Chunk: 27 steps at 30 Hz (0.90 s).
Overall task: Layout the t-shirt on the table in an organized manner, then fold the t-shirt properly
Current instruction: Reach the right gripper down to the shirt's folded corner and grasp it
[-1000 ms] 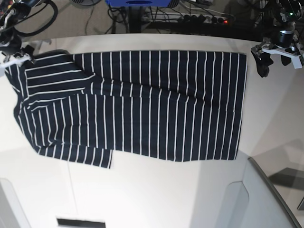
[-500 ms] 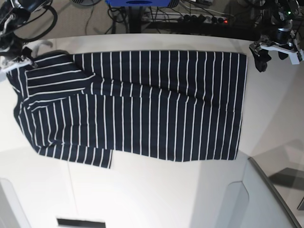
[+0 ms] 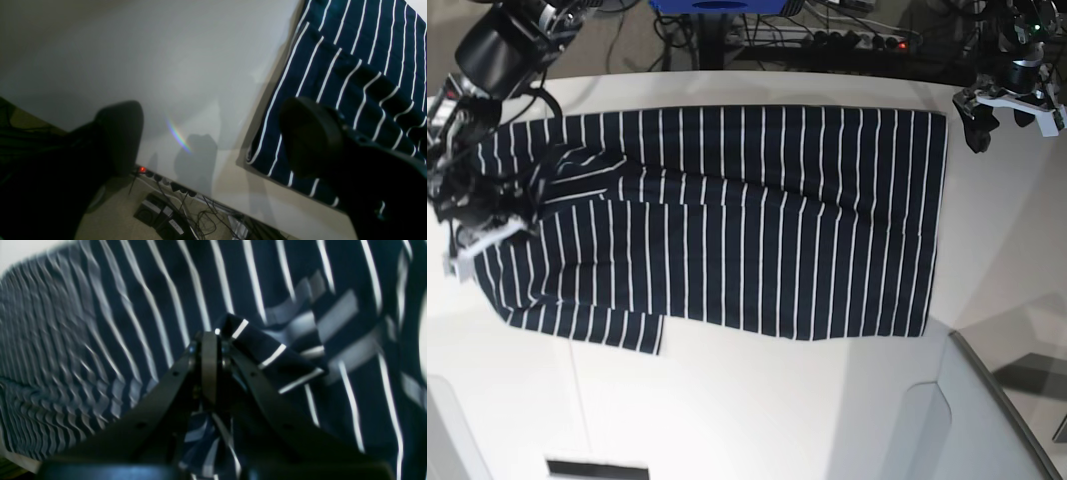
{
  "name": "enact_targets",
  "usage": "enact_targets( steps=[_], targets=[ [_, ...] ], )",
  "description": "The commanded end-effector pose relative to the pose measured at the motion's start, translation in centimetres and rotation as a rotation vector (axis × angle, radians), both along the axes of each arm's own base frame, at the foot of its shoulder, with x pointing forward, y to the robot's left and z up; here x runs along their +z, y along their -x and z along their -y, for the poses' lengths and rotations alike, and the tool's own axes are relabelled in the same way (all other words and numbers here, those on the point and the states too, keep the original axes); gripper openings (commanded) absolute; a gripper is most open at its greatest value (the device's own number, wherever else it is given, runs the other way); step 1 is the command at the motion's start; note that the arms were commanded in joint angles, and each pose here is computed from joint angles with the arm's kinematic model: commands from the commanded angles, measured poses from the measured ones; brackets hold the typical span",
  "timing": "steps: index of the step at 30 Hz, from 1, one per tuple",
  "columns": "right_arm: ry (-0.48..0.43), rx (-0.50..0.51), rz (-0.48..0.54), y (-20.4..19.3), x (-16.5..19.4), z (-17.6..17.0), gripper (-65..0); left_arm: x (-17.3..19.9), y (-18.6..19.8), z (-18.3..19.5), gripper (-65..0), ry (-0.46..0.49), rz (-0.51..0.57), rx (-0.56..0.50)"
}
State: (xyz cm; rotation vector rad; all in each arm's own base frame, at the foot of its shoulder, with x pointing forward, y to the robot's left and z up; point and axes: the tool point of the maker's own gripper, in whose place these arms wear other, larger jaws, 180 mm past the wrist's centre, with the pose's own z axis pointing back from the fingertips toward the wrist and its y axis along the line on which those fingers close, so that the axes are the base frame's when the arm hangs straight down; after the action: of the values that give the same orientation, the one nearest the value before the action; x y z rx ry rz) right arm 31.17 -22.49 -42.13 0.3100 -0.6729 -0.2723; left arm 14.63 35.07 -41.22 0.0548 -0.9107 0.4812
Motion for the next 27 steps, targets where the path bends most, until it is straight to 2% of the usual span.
enact_targets(
  steps=[1,10,17,24,26,27],
  targets=[
    [0.010,0.005,0.056,-1.8,1.6,0.5,-65.0,1.4,-0.6,-0.6,-0.3,-0.028,0.040,-0.010],
    [-0.051,0.002,0.108,-6.6,2.3,1.2,-65.0,1.2,-0.4,-0.6,-0.3,-0.025,0.035,-0.007],
    [-0.132,0.012,0.111,-8.7,2.0,-0.6,-65.0,1.2,-0.5,-0.6,-0.3,-0.025,0.037,-0.007],
    [-0.178,-0.011,0.171,-10.8,2.6,-1.4,-64.7,1.2,-0.5,-0.7,-0.3,-0.026,0.037,-0.008],
    [-0.182,-0.009,0.171,-11.0,2.6,-1.5,-61.4,1.2,-0.5,-0.7,-0.3,-0.027,0.036,-0.008],
    [-0.182,-0.009,0.172,-11.0,2.7,-1.5,-57.2,1.2,-0.5,-0.7,-0.3,-0.027,0.036,-0.008]
  ],
)
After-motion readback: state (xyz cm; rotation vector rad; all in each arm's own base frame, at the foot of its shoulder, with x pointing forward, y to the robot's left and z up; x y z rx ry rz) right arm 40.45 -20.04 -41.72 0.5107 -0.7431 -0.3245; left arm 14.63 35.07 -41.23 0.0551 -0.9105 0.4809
